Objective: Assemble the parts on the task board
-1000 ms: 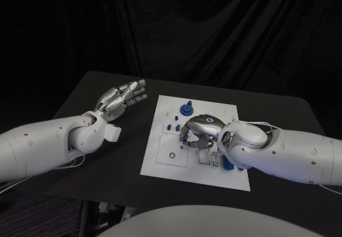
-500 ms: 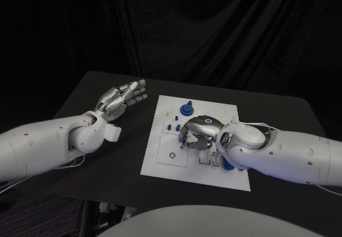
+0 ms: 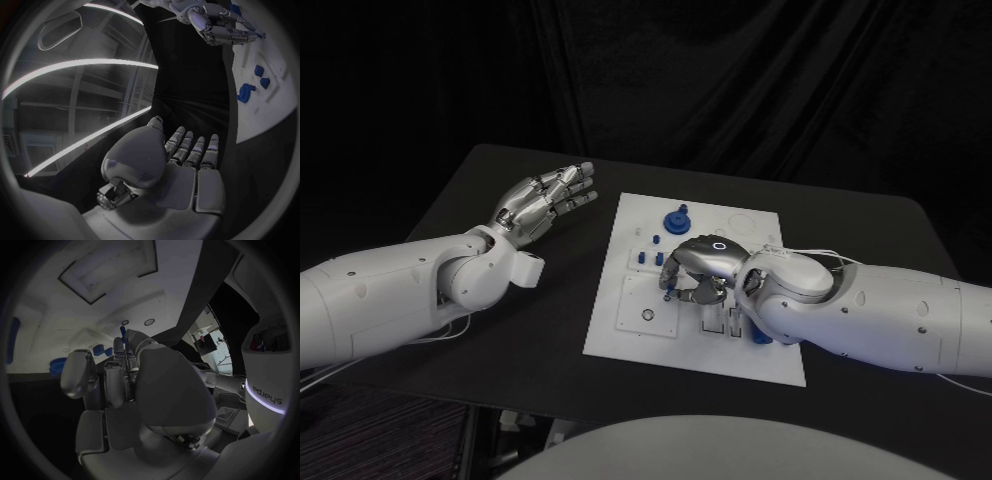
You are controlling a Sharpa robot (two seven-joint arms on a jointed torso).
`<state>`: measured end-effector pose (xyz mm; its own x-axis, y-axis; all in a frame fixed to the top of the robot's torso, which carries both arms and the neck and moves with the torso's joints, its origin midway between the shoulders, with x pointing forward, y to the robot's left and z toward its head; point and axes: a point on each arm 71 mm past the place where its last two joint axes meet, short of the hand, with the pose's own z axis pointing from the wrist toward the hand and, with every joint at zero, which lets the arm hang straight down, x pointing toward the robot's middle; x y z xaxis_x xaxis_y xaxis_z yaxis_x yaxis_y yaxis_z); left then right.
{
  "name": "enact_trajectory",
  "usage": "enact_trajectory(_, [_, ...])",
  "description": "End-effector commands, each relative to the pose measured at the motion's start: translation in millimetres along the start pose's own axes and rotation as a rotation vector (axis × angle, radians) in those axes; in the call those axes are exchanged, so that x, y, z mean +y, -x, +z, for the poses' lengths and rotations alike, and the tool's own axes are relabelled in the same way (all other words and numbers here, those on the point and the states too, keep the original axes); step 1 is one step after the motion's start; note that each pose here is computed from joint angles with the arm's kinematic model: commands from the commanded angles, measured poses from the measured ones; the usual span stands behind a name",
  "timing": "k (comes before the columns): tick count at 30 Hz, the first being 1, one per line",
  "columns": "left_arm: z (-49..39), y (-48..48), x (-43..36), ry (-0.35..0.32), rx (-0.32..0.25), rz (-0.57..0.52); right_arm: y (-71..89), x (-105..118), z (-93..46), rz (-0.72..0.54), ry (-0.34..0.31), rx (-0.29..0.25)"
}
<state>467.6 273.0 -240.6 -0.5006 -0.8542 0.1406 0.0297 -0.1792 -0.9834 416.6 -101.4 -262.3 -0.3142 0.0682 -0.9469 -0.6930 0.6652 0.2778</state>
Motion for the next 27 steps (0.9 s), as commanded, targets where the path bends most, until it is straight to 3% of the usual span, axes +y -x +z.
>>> enact_trajectory(1, [0.3, -2.0, -4.4, -0.072, 0.012, -0.014, -1.5, 0.5, 0.2, -0.004, -0.003, -0.001])
enact_trajectory(27, [1.5, -3.6, -3.1, -0.062, 0.020, -0.019, -8.3, 1.9, 1.1, 0.003, 0.001, 0.016])
